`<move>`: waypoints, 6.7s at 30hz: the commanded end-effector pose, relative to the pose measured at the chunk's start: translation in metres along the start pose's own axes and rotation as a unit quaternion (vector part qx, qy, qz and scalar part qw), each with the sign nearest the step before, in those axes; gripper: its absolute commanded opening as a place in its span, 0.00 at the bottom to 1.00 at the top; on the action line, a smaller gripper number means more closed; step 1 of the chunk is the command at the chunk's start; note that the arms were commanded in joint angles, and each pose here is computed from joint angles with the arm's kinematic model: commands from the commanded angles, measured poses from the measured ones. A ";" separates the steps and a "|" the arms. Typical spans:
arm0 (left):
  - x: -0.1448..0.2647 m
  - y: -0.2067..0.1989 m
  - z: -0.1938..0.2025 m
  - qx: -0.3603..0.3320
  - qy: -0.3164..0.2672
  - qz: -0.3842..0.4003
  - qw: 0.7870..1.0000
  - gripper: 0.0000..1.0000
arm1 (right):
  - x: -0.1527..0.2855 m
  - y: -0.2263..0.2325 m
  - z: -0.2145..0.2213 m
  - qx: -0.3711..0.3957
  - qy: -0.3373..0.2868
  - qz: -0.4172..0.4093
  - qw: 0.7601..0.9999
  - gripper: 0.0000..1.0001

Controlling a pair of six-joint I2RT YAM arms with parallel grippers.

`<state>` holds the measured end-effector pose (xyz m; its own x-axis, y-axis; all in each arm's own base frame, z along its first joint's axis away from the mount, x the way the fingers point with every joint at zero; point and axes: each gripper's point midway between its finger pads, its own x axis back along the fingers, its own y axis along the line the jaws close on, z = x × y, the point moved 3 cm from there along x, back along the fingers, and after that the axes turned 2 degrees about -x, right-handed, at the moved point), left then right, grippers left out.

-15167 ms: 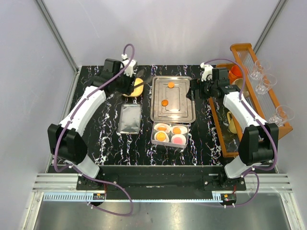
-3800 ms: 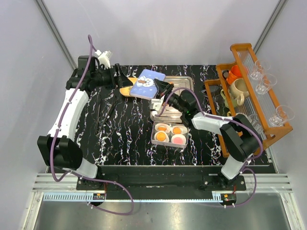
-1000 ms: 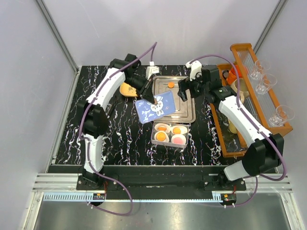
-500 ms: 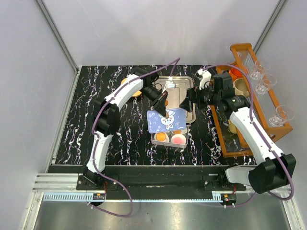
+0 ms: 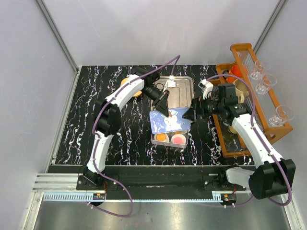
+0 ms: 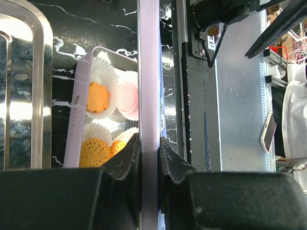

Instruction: Pack the cookies

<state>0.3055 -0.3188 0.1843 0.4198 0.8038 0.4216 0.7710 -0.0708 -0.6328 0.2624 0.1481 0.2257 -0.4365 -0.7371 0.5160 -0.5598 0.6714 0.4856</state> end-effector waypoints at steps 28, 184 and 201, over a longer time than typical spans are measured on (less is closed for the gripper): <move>0.013 -0.075 -0.011 -0.017 -0.045 0.078 0.996 0.05 | -0.027 0.001 0.011 0.012 0.012 -0.100 0.995 0.67; 0.009 0.011 0.102 0.231 -0.058 -0.245 0.940 0.99 | -0.069 -0.008 0.094 -0.346 0.081 -0.067 0.932 0.00; -0.010 0.004 0.089 0.229 -0.056 -0.205 0.950 0.99 | -0.067 -0.008 0.098 -0.344 0.078 -0.063 0.934 0.00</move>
<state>0.2547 -0.2562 0.0997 0.0688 0.7201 0.6905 0.5152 0.5670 -0.6427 0.2288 0.1848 0.1155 -0.2429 -0.8333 0.4966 0.0478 0.5010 0.8641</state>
